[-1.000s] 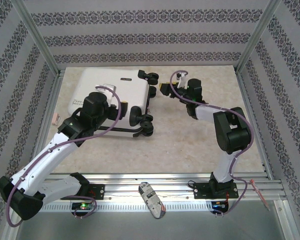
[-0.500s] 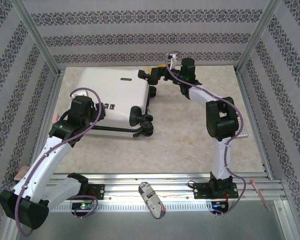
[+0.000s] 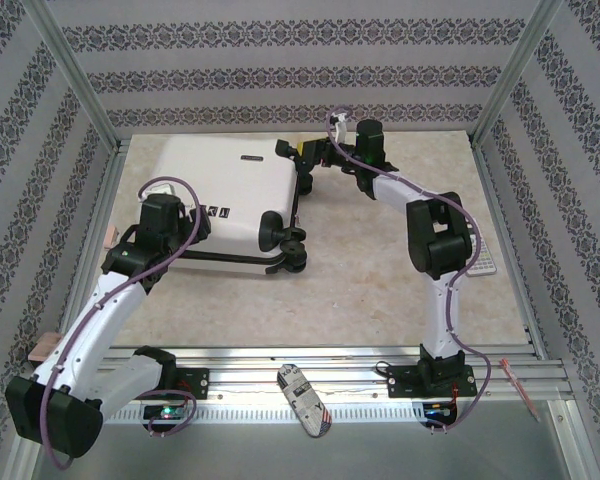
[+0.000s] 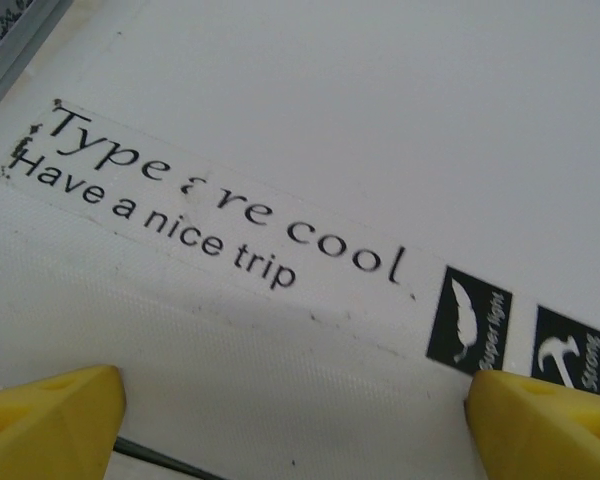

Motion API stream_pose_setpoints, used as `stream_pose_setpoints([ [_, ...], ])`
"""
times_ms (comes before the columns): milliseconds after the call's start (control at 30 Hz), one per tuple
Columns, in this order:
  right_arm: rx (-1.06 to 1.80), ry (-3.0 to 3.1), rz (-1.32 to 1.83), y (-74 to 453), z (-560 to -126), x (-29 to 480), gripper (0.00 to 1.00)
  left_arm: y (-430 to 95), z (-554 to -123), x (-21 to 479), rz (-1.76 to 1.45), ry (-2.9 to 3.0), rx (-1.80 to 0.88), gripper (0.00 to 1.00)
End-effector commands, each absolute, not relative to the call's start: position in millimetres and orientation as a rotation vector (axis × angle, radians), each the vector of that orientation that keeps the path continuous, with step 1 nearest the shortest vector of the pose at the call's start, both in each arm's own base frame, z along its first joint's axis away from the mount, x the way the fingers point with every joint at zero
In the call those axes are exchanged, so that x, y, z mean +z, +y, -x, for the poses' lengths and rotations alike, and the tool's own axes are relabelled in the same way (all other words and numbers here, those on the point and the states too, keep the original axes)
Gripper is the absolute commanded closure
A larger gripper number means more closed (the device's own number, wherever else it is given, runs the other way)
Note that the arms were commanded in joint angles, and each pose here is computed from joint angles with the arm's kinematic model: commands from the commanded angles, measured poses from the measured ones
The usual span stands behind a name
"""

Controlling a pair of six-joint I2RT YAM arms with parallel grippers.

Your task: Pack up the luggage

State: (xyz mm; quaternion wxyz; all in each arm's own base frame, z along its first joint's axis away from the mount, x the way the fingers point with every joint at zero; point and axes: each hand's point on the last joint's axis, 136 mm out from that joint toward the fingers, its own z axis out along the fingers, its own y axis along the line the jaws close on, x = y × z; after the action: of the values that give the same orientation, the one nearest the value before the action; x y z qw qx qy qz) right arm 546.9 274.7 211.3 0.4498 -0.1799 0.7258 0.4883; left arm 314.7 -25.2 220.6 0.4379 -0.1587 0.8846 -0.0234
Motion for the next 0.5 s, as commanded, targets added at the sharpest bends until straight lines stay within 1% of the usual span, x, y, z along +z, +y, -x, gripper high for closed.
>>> stream_pose_setpoints([
  [0, 1.25, 1.824, 0.467, 279, -528, 199, 0.66, -21, -331, 205, 0.429, 2.197, -0.078, 0.11],
  [33, 1.246, 1.825, 0.462, 275, -527, 199, 0.69, -20, -334, 203, 0.426, 2.198, -0.082, 0.11],
  [100, 1.238, 1.831, 0.46, 271, -523, 198, 0.7, -19, -340, 201, 0.424, 2.203, -0.084, 0.12],
  [167, 1.243, 1.839, 0.463, 270, -520, 196, 0.73, -19, -346, 197, 0.411, 2.213, -0.082, 0.12],
  [333, 1.256, 1.863, 0.456, 267, -504, 184, 0.75, -22, -367, 196, 0.335, 2.193, -0.109, 0.12],
  [467, 1.267, 1.881, 0.44, 263, -484, 174, 0.79, -25, -390, 196, 0.259, 2.173, -0.137, 0.11],
])
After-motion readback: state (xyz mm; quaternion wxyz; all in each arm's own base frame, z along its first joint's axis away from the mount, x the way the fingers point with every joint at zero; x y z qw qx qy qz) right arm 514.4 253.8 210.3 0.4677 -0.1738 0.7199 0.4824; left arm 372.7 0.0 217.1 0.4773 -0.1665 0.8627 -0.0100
